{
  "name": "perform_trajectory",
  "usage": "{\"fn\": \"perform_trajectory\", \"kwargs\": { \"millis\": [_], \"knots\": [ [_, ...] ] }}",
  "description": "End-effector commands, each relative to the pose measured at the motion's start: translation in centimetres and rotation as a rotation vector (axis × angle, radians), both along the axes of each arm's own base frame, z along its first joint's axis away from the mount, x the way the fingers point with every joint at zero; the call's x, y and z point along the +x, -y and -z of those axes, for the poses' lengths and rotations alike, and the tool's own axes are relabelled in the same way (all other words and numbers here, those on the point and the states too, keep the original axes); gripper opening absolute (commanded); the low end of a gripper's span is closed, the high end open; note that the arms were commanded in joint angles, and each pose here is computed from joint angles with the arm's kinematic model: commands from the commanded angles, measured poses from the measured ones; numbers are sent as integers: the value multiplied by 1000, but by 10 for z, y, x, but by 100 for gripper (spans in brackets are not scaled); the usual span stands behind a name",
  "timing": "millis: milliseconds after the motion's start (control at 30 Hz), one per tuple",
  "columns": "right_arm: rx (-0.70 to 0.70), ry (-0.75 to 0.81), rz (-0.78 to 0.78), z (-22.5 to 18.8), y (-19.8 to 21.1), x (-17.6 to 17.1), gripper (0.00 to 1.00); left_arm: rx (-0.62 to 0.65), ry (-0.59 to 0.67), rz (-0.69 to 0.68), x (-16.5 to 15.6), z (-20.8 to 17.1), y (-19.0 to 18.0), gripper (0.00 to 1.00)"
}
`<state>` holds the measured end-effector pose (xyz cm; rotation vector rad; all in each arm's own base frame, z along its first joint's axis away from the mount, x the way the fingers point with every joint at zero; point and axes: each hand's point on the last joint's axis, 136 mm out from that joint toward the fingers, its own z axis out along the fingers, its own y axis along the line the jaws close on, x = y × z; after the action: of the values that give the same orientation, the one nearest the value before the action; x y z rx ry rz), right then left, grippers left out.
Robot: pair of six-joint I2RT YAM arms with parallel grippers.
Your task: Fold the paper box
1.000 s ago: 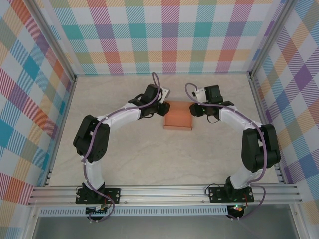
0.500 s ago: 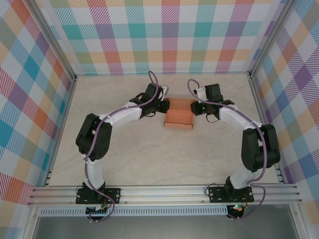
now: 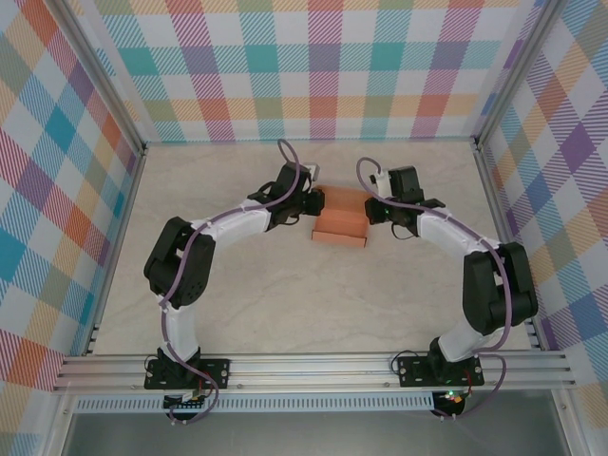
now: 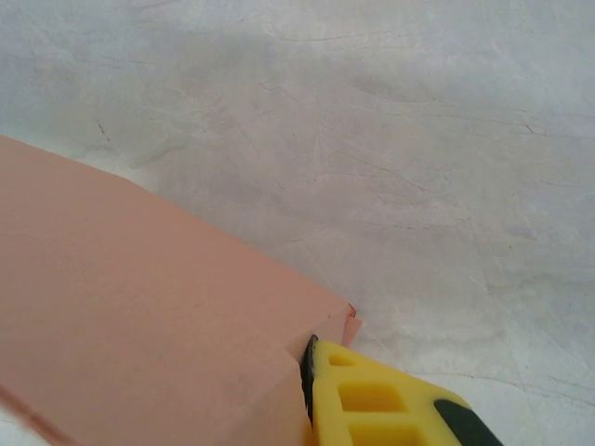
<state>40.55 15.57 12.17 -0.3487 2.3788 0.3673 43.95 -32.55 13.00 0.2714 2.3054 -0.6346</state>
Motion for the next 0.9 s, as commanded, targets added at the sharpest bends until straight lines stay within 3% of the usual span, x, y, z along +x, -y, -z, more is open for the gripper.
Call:
{"fn": "perform_trajectory", "kwargs": {
  "millis": [0,233,567,867],
  "knots": [
    [64,-65,21,7,-16,-17,13,-32,-139,42,-35,29,16,12],
    [122,-66,202,-4,-14,-12,19,-60,-162,-6,-36,32,17,12],
    [144,-85,381,1,-2,-10,19,-99,-193,-46,-41,32,20,11],
    [174,-64,414,-5,-5,-8,17,-122,-201,-76,-40,35,21,11]
  ]
}}
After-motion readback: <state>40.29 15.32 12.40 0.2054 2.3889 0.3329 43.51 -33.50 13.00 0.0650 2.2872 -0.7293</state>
